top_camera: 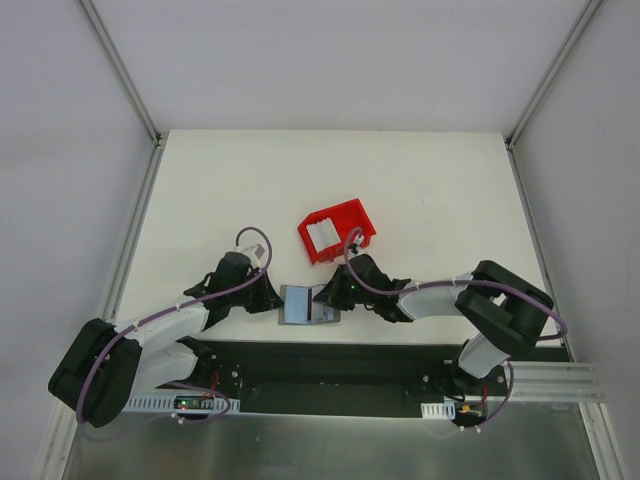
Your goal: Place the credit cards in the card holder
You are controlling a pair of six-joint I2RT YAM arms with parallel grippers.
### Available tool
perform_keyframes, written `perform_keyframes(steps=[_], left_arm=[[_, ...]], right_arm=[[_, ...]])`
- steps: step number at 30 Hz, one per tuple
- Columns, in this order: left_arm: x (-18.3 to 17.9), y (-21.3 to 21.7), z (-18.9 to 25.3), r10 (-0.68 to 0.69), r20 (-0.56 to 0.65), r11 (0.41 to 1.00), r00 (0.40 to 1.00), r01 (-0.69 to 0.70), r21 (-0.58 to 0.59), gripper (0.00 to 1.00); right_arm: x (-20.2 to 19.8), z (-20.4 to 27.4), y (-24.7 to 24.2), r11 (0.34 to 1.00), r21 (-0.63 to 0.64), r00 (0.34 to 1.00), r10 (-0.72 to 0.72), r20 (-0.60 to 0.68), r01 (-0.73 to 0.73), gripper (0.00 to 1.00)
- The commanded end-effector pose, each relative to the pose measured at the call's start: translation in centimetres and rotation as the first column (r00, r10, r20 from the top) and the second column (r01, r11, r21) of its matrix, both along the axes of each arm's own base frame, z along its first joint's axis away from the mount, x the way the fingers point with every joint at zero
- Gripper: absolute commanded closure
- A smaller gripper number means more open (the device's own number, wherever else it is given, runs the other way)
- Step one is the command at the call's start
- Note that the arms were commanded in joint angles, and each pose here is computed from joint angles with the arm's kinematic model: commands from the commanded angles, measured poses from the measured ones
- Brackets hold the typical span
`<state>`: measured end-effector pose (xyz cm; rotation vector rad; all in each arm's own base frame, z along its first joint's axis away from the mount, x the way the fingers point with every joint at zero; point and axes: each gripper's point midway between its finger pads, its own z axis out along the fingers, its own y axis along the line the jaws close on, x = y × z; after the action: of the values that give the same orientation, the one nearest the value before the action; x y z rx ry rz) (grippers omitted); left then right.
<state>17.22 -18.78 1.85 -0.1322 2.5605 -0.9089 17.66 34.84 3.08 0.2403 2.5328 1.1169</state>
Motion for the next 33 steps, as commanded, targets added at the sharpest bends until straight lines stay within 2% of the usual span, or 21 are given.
perform_keyframes(steps=[1,10,16,23,27,31,32,33], left_arm=[[-0.2,0.3,-0.5,0.000,-0.009,1.000,1.000,0.000,0.019,1.00],[-0.2,0.3,-0.4,0.001,-0.008,1.000,1.000,-0.001,0.015,1.00],[-0.3,0.3,-0.4,0.004,-0.007,1.000,1.000,-0.004,0.011,1.00],[-0.2,0.2,-0.3,-0.001,-0.004,1.000,1.000,0.001,0.010,1.00],[-0.2,0.3,-0.3,0.001,0.001,1.000,1.000,-0.001,0.007,1.00],[-0.3,0.4,-0.3,0.006,0.001,1.000,1.000,-0.006,0.009,1.00],[-0.3,0.3,-0.3,0.006,0.001,1.000,1.000,-0.006,0.007,1.00],[-0.3,0.3,-0.3,0.003,0.002,1.000,1.000,-0.003,0.007,1.00]], right_arm=[[-0.6,-1.5,-0.3,0.998,-0.061,0.999,0.008,-0.037,-0.011,1.00],[-1.4,-1.5,1.0,0.997,-0.057,0.997,0.049,-0.067,-0.053,1.00],[-1.1,-1.9,-0.2,0.996,-0.080,0.997,0.020,-0.073,-0.026,1.00],[-1.7,-2.6,2.0,0.993,-0.070,0.990,0.085,-0.110,-0.093,1.00],[-1.5,-2.6,2.1,0.992,-0.085,0.991,0.079,-0.105,-0.088,0.96],[-1.0,-2.5,-0.3,0.980,-0.189,0.997,0.042,-0.066,-0.053,0.73],[-0.8,-2.0,-0.8,0.976,-0.213,0.998,0.042,-0.044,-0.050,0.61],[-0.3,-1.8,-1.6,0.966,-0.256,0.999,0.032,-0.014,-0.035,0.53]])
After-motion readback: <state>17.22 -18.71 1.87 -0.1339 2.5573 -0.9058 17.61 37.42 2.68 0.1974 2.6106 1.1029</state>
